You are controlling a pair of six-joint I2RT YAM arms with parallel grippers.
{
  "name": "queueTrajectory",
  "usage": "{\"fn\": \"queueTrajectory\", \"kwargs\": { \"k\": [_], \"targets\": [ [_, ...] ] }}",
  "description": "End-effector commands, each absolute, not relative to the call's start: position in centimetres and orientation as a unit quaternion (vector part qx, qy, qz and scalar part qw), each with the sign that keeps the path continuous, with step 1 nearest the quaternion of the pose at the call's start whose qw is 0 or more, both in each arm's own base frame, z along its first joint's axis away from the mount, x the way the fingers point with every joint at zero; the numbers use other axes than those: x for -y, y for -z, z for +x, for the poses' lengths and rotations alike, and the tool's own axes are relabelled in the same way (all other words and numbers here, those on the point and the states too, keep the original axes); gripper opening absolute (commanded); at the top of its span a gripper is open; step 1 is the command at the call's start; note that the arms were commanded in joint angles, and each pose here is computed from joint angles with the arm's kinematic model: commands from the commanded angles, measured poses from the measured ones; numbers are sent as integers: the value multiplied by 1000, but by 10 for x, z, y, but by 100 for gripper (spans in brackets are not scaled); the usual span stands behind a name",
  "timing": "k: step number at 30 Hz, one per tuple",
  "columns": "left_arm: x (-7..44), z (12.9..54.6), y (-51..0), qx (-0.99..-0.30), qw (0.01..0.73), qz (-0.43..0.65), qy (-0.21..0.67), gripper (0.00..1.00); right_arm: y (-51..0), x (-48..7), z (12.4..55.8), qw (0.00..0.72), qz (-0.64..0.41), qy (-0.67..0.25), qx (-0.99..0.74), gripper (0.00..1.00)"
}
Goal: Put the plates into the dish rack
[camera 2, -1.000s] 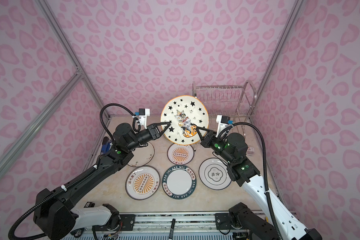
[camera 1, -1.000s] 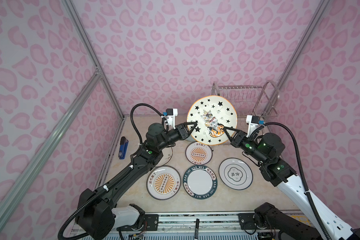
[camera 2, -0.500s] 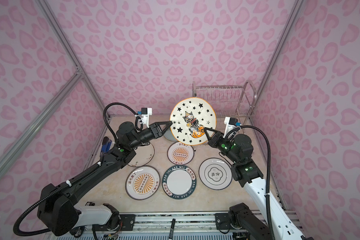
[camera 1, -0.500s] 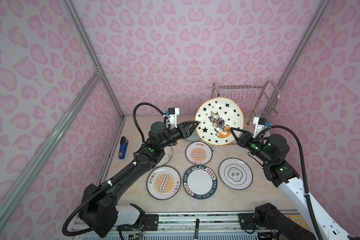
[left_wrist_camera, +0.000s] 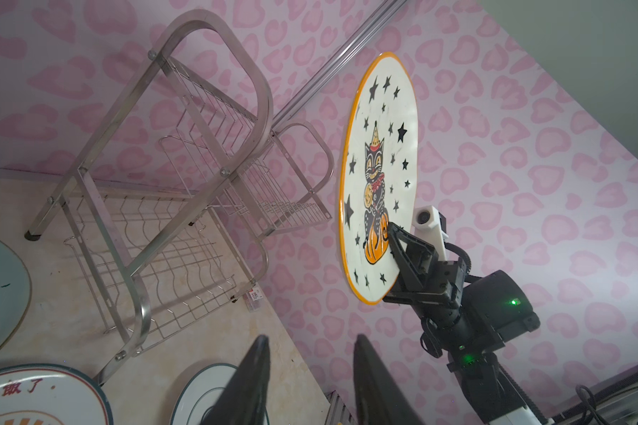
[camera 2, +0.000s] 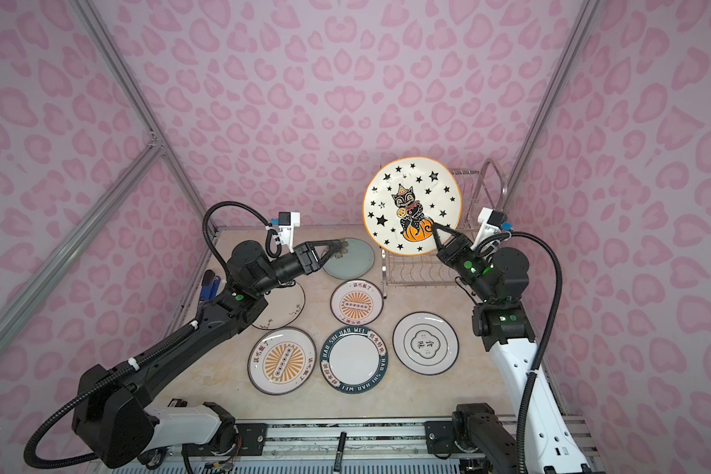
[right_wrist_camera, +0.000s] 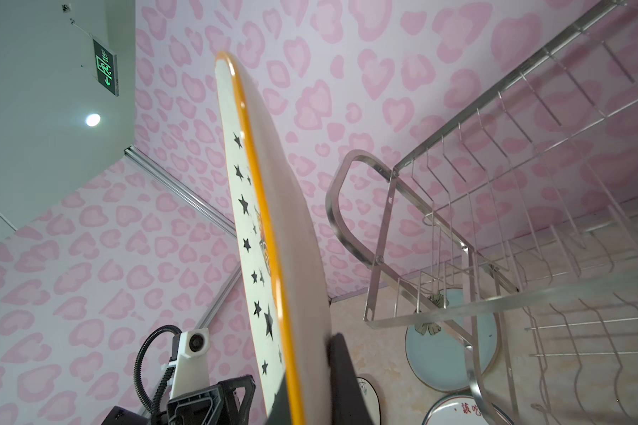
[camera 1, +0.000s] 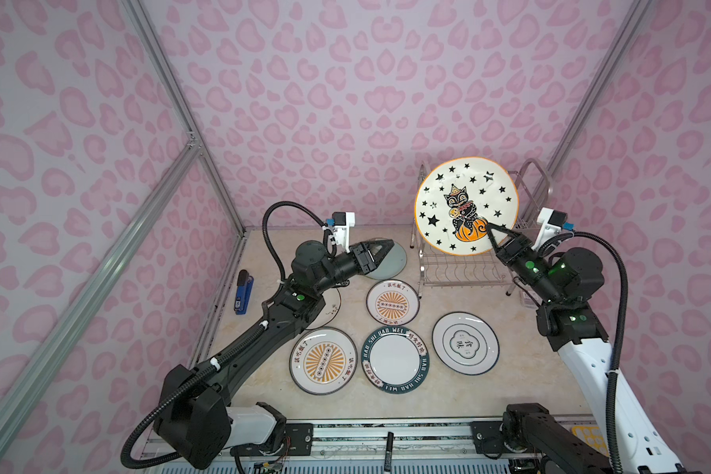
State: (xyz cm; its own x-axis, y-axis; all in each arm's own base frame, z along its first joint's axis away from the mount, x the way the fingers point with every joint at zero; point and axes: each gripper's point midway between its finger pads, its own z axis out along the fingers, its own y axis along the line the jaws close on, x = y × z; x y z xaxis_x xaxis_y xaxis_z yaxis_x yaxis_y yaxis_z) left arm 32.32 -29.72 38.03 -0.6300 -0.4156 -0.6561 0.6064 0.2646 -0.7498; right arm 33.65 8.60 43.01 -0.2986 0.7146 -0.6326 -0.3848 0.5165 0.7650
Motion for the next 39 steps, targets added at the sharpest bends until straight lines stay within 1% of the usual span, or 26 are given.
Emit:
{"fn": "queueTrajectory", "kwargs": {
  "k": [1,5,11,20,24,25,27,34,39],
  "targets": [
    [295,319,-390,-658,442,83,603,39,-490,-74,326,643,88,-489,-583,0],
    [293,318,-383,-669,439,84,594,39,-509,-44,334,672,102,-450,-579,0],
    [287,313,-362,-705,429,87,558,38,-520,-4,355,695,119,-379,-599,0],
    [270,302,-340,-735,435,85,514,38,-506,40,383,702,148,-231,-657,0],
    [265,300,-337,-736,441,79,507,37,-509,58,386,708,157,-163,-669,0],
    [264,300,-335,-737,442,78,505,34,-507,61,387,707,158,-151,-672,0],
    [264,300,-330,-741,437,73,504,32,-504,67,389,705,159,-124,-680,0],
    [268,301,-316,-748,418,67,512,32,-500,82,405,698,157,-76,-694,0],
    [269,301,-310,-751,410,62,513,30,-504,85,420,697,148,-69,-698,0]
  ]
}}
